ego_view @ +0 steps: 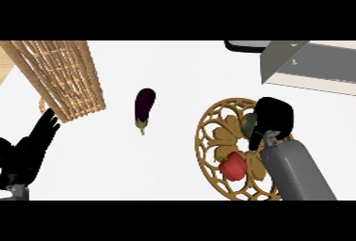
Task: Pick the squash from the placemat and place it in the tiered shelf
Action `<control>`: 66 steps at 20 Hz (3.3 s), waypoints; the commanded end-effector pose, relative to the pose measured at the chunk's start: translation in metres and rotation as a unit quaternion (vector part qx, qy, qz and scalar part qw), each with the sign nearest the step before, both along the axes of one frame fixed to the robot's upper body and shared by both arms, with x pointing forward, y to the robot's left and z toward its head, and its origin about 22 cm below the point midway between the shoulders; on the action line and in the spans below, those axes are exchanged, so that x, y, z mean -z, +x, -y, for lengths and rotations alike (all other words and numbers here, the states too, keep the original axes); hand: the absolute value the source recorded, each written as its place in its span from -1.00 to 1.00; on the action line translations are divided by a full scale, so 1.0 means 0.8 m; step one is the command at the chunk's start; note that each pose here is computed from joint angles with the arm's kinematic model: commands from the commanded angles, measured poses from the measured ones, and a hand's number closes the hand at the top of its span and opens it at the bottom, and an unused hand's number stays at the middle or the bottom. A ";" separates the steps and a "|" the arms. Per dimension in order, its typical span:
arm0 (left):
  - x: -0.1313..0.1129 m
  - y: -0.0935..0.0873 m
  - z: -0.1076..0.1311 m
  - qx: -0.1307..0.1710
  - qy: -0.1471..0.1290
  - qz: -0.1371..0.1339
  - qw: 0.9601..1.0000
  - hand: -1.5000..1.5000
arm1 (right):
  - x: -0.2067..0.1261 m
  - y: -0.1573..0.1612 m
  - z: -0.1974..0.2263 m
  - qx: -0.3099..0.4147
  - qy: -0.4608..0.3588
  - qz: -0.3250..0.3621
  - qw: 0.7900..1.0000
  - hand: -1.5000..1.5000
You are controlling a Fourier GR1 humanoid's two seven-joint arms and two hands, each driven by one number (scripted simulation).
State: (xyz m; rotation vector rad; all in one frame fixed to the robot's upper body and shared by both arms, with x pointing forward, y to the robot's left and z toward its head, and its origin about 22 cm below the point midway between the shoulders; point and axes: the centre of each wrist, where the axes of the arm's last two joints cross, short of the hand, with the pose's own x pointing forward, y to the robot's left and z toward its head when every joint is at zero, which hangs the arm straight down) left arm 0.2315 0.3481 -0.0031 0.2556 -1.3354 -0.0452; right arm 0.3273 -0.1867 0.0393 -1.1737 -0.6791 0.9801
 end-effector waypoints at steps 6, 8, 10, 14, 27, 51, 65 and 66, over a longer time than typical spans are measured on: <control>0.005 0.000 0.011 -0.009 0.000 -0.005 1.000 0.00 | -0.025 -0.019 -0.010 -0.028 -0.036 0.084 0.995 1.00; 0.000 -0.017 -0.006 -0.001 -0.004 0.002 1.000 0.00 | -0.030 -0.028 0.048 -0.128 -0.003 0.088 0.988 1.00; -0.008 0.008 -0.002 -0.006 -0.005 -0.006 1.000 0.00 | -0.030 -0.034 0.062 -0.213 0.041 0.117 0.969 1.00; -0.008 -0.008 -0.020 -0.011 0.006 0.001 1.000 0.00 | -0.074 -0.029 0.133 -0.306 0.078 0.169 0.934 1.00; -0.002 -0.011 -0.015 -0.026 -0.003 -0.006 1.000 0.00 | -0.173 -0.122 0.263 -0.277 0.290 0.277 0.873 1.00; 0.008 -0.005 0.003 0.001 0.000 -0.007 1.000 0.00 | -0.385 -0.149 0.333 -0.173 0.199 0.396 0.880 1.00; -0.009 0.016 0.003 0.005 0.006 0.002 1.000 0.00 | -0.381 -0.044 0.328 -0.132 0.136 0.407 0.894 1.00; 0.001 0.013 0.007 0.011 0.001 -0.003 1.000 0.00 | -0.377 -0.040 0.341 -0.139 0.154 0.411 0.888 1.00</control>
